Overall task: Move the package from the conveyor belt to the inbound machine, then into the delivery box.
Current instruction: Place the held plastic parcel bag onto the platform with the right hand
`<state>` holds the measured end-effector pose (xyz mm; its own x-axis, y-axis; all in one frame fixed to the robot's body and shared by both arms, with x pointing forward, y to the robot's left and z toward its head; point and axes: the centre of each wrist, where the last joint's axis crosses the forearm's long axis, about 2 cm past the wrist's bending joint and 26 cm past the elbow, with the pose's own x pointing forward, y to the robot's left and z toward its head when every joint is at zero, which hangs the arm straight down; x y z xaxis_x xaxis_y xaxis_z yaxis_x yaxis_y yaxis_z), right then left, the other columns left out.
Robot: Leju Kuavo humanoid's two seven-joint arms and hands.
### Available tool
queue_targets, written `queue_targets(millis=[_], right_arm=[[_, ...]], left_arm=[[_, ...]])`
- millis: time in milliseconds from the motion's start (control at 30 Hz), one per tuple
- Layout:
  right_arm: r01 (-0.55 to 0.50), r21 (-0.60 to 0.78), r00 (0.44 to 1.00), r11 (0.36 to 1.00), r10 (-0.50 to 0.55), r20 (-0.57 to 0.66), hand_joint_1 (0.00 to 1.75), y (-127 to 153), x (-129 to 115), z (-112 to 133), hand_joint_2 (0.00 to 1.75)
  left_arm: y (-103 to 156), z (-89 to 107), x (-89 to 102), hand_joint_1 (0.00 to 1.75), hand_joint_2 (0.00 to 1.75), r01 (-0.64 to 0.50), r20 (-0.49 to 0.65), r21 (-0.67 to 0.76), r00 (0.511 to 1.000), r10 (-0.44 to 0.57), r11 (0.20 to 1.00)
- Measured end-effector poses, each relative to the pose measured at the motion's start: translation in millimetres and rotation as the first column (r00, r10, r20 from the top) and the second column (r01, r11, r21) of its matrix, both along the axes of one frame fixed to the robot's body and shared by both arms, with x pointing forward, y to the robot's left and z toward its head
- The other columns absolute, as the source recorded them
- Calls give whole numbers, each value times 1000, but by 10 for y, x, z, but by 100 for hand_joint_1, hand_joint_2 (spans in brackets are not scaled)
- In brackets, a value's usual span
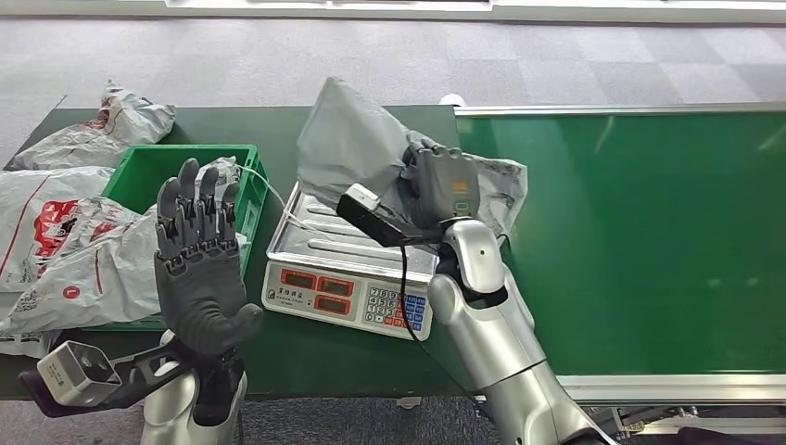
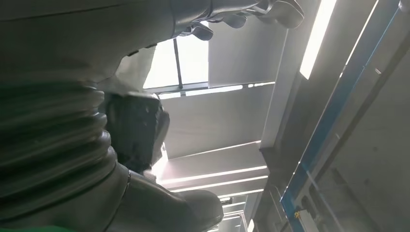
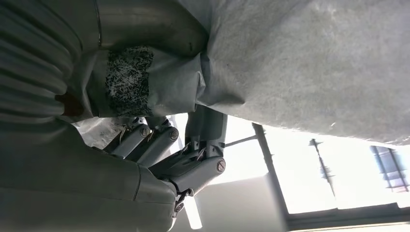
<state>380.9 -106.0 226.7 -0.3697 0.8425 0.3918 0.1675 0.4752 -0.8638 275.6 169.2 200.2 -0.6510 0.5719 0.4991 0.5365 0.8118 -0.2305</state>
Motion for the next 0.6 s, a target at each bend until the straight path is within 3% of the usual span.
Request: queue_targets(millis=[367,400,500,533,600], right_arm=[[-200,-72,979,977,196,-49,175,499,-81,-25,175],[-207,-75,978,976,203,-52,153,519,-90,-31,175],[-214,-81,976,973,210,-58,22,553,-107,-47,175],[-208,-83,977,975,204,-58,0,559,-112,-50,175],[-188,-84,982,979,184,-49,0,567,-118,-51,175]], left_arm=[[-44,-50,48,0,175,15,-4,-8,1000,-15,1000],[-45,-55,48,0,175,17,-5,-8,1000,-17,1000],[-52,-64,47,0,175,22,-7,-6,1000,-22,1000],[-53,-65,46,0,175,22,-7,-5,1000,-22,1000],[-52,-66,46,0,175,18,-8,-6,1000,-18,1000]])
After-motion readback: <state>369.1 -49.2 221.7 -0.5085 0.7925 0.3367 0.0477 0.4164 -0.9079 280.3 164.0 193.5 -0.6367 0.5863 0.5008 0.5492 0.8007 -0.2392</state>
